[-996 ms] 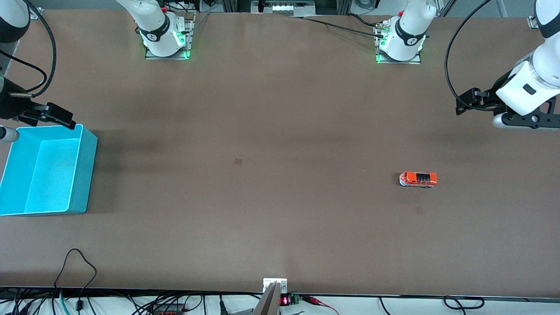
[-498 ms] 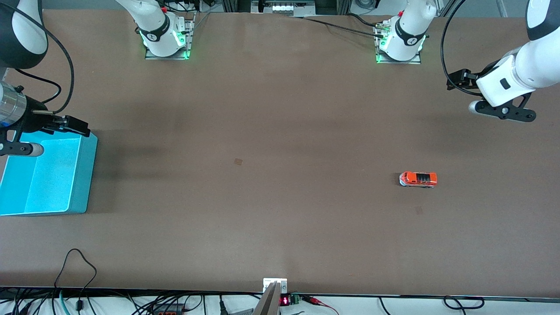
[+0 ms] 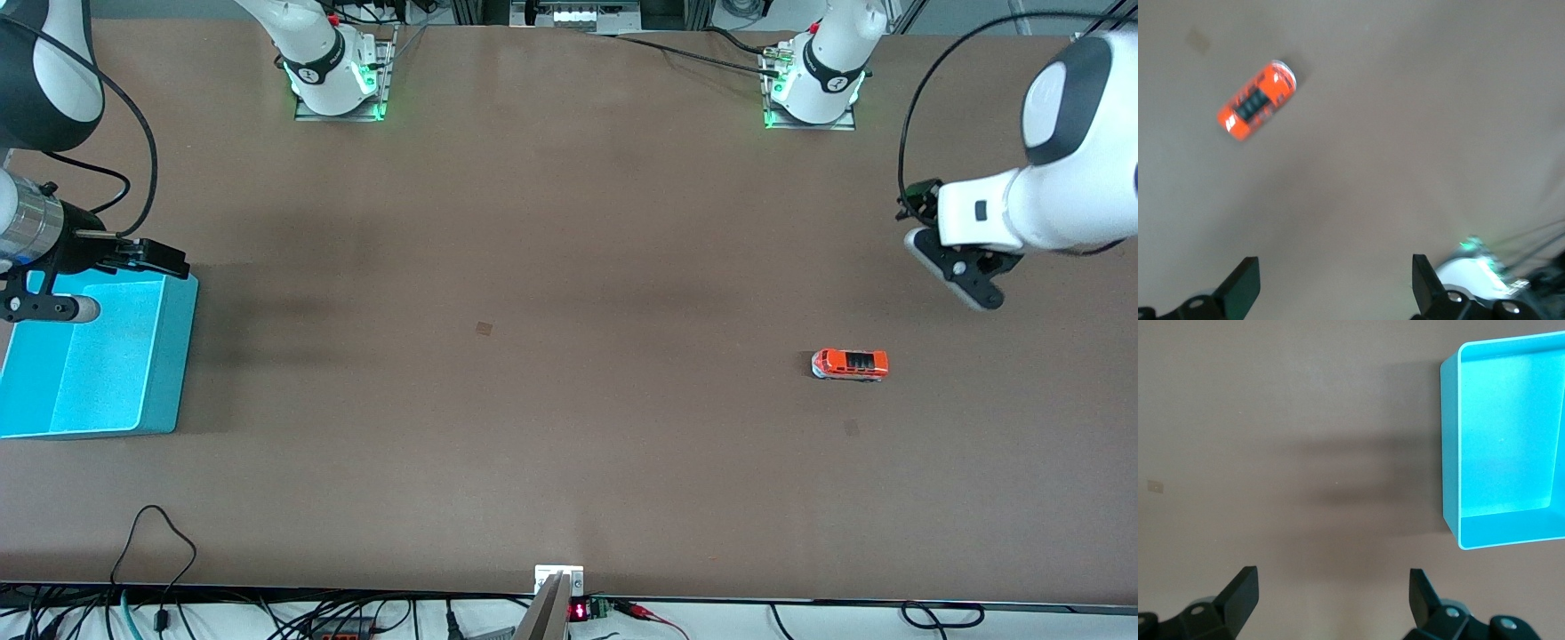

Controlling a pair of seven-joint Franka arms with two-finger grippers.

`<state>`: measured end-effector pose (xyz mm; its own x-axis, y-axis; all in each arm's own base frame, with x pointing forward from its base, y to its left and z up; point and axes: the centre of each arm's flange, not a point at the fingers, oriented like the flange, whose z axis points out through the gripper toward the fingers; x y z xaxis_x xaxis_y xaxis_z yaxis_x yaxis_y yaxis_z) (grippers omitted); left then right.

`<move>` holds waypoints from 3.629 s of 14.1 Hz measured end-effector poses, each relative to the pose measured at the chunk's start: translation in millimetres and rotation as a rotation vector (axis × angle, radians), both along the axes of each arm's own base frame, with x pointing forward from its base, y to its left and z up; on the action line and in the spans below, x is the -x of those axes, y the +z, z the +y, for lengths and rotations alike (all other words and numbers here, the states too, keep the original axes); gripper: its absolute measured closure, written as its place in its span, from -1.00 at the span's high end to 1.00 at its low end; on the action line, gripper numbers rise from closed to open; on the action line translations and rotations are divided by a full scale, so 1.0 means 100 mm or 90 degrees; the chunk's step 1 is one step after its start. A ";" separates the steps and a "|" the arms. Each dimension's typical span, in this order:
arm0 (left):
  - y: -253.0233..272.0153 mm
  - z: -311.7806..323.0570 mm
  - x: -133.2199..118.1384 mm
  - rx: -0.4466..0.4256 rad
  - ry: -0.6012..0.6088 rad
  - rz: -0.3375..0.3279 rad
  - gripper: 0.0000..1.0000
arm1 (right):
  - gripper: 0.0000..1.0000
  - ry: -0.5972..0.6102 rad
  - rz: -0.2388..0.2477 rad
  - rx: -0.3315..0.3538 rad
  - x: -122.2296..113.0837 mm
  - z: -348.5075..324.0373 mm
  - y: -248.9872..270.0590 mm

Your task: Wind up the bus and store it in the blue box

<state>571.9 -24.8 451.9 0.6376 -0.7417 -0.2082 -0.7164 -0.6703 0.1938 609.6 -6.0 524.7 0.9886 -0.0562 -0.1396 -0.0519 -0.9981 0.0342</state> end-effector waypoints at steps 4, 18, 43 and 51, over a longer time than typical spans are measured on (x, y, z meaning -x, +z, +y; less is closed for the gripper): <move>-0.79 0.04 -0.18 0.045 -0.187 -0.059 1.00 | 1.00 0.001 0.006 0.000 -0.01 0.00 -0.05; -2.34 0.22 -0.51 0.075 -0.435 -0.128 1.00 | 1.00 -0.004 0.027 0.002 -0.02 -0.06 -0.16; -2.47 0.71 -0.53 0.064 -0.407 -0.150 0.00 | 1.00 -0.006 0.056 0.002 -0.08 -0.07 -0.43; -2.47 1.65 -0.49 0.068 -0.432 -0.148 0.00 | 1.00 -0.007 0.059 0.002 -0.07 -0.07 -0.44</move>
<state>620.9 140.7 204.6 0.0488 -0.9984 -0.0269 -0.9985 -0.0494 0.0254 617.0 -13.4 480.8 0.9709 -0.0674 -0.2299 -0.0593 -0.9974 0.0418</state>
